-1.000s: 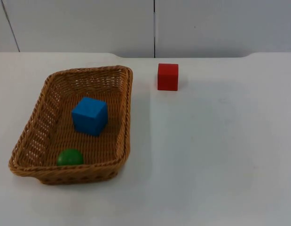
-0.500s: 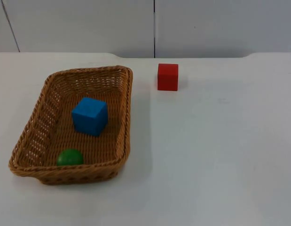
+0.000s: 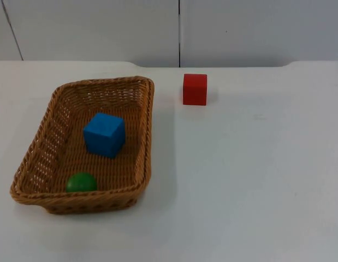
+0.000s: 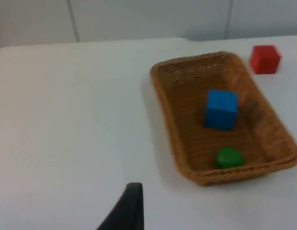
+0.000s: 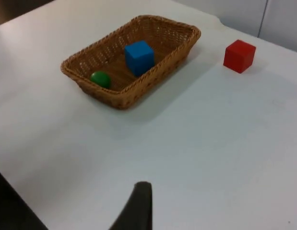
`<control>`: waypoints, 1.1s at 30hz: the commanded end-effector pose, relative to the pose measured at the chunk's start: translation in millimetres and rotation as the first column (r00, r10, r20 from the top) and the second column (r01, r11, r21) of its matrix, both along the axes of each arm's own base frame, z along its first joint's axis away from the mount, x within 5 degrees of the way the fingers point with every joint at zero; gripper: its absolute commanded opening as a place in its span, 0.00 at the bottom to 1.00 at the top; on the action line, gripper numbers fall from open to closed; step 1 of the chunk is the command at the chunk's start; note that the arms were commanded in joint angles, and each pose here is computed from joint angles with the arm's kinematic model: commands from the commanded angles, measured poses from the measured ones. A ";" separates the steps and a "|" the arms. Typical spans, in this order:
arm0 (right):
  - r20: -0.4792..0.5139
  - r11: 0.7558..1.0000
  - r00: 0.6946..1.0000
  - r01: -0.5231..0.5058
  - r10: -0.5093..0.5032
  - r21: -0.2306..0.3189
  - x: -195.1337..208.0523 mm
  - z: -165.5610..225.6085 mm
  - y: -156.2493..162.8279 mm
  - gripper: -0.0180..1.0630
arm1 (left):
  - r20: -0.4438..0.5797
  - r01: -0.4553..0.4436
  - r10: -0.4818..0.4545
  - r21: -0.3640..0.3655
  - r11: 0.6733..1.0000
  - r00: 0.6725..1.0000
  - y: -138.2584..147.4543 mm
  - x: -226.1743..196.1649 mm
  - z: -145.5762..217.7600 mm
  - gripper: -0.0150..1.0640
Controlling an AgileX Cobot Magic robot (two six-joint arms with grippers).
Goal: Place all geometric objects except the red cube into the basket.
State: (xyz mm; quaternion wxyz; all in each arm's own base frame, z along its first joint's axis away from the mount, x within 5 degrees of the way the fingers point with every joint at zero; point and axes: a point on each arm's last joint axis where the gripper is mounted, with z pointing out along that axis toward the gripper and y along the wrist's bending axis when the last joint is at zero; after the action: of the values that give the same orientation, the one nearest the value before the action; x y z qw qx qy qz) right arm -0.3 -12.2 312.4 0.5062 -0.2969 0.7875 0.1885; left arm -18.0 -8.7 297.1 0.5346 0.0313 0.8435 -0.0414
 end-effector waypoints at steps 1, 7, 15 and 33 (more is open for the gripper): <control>0.024 1.000 1.000 0.009 -0.010 0.024 -8.5 -6.9 -9.8 0.80 | -0.011 -0.087 0.087 0.011 0.996 0.996 7.8 1.1 -3.1 0.99; -0.022 1.000 1.000 0.012 -0.013 -0.025 -6.4 -17.7 -8.1 0.80 | -0.043 -0.121 0.123 0.039 0.992 0.991 11.6 8.2 -15.5 0.99; -0.028 0.999 1.000 0.003 -0.004 -0.034 1.2 -32.3 0.9 0.80 | -0.050 -0.113 0.114 0.029 0.993 0.992 10.4 13.0 -22.1 0.99; -0.026 0.999 1.000 -0.001 0.000 -0.037 1.1 -32.3 1.0 0.99 | -0.050 -0.109 0.110 0.029 0.994 0.993 10.1 13.0 -22.1 0.99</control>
State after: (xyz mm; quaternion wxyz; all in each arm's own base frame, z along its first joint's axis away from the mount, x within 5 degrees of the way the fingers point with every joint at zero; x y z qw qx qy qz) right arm 0.6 -11.3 279.8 0.4846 -0.3029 0.8011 0.1779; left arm -5.6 1.7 275.3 0.5091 -0.0083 0.8607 0.0015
